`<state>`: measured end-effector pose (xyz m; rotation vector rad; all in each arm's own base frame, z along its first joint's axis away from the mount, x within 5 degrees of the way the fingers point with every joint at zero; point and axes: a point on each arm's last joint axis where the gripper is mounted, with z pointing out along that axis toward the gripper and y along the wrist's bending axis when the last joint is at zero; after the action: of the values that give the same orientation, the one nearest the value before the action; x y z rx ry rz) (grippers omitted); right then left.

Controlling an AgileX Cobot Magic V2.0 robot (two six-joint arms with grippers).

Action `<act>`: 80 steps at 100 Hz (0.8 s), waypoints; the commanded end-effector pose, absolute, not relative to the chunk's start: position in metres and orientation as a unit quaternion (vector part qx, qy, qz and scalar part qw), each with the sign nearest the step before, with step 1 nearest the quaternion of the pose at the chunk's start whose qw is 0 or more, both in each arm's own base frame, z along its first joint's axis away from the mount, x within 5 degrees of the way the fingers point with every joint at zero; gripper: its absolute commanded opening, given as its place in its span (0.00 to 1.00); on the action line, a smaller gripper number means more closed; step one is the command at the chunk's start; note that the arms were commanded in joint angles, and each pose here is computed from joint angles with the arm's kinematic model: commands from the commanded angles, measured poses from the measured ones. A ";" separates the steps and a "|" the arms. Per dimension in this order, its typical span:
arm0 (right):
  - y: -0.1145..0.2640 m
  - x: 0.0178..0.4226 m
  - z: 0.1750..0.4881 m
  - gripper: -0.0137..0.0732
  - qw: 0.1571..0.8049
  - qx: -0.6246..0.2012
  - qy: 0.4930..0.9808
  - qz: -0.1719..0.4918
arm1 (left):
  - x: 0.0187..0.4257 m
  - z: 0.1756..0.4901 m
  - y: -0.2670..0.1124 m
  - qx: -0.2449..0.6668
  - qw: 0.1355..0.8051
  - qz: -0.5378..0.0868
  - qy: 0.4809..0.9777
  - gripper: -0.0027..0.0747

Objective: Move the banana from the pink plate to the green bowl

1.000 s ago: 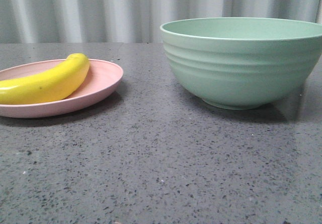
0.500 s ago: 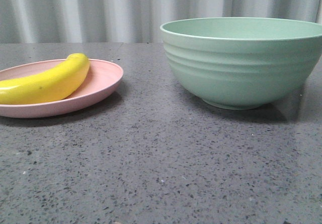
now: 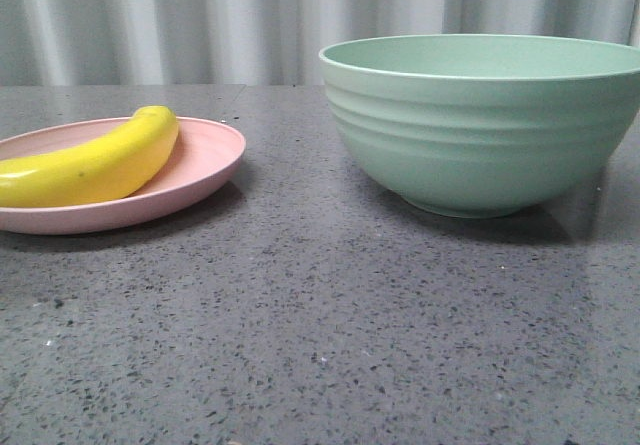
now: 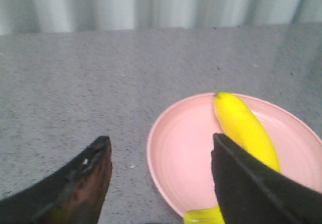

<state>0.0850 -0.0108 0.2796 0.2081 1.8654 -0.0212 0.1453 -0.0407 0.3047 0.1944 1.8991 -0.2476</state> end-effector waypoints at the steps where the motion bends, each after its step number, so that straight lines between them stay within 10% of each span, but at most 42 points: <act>1: -0.011 0.089 0.295 0.08 0.626 0.086 0.775 -0.011 | 0.159 0.324 -0.057 0.122 0.571 -0.121 0.803 0.55; 80: -0.011 0.089 0.295 0.08 0.626 0.086 0.775 -0.011 | 0.245 0.283 -0.137 0.234 0.288 -0.105 0.923 0.56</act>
<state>0.0854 -0.0108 0.2794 0.2084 1.8676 -0.0211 0.2413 -0.1326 0.2698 0.6277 2.5261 -0.2623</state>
